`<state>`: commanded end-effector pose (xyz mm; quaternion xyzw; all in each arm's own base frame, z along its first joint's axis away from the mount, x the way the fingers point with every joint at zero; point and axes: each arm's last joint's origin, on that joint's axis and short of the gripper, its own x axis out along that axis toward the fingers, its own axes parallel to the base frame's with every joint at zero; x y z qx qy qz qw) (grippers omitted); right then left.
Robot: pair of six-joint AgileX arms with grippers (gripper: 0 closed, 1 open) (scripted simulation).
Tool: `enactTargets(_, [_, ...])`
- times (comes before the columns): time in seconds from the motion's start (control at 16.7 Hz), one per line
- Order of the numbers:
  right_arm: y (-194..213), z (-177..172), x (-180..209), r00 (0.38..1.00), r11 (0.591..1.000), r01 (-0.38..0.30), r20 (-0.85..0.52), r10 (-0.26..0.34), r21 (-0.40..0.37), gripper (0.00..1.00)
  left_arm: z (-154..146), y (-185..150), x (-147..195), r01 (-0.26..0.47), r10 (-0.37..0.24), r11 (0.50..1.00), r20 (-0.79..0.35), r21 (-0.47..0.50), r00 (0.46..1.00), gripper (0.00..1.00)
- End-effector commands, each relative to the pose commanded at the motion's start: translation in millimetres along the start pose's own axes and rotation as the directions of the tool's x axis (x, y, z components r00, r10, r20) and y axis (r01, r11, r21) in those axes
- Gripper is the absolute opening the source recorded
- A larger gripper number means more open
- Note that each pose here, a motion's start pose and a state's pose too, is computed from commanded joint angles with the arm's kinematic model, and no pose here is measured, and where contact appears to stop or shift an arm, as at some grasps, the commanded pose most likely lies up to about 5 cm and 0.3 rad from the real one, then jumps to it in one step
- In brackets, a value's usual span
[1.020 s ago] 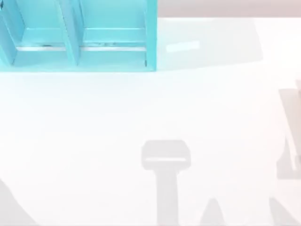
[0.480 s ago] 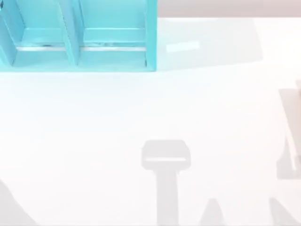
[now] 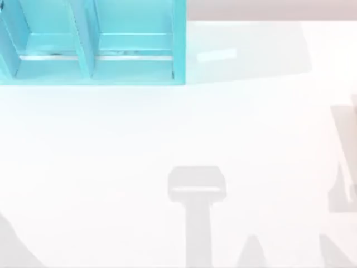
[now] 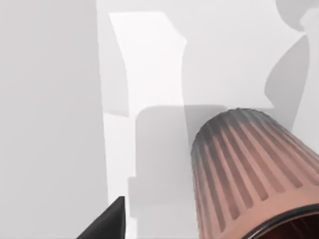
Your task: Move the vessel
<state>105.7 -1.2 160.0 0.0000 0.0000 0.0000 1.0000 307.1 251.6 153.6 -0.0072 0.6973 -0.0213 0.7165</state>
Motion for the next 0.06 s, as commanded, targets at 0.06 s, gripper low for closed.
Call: enactTargets(0.06, [0.0,0.0,0.0,1.000,1.000,0.000,0.000,0.000,0.000,1.00,0.0,0.0,0.0,0.000,0.000,1.000,0.000,0.000,1.000,1.00])
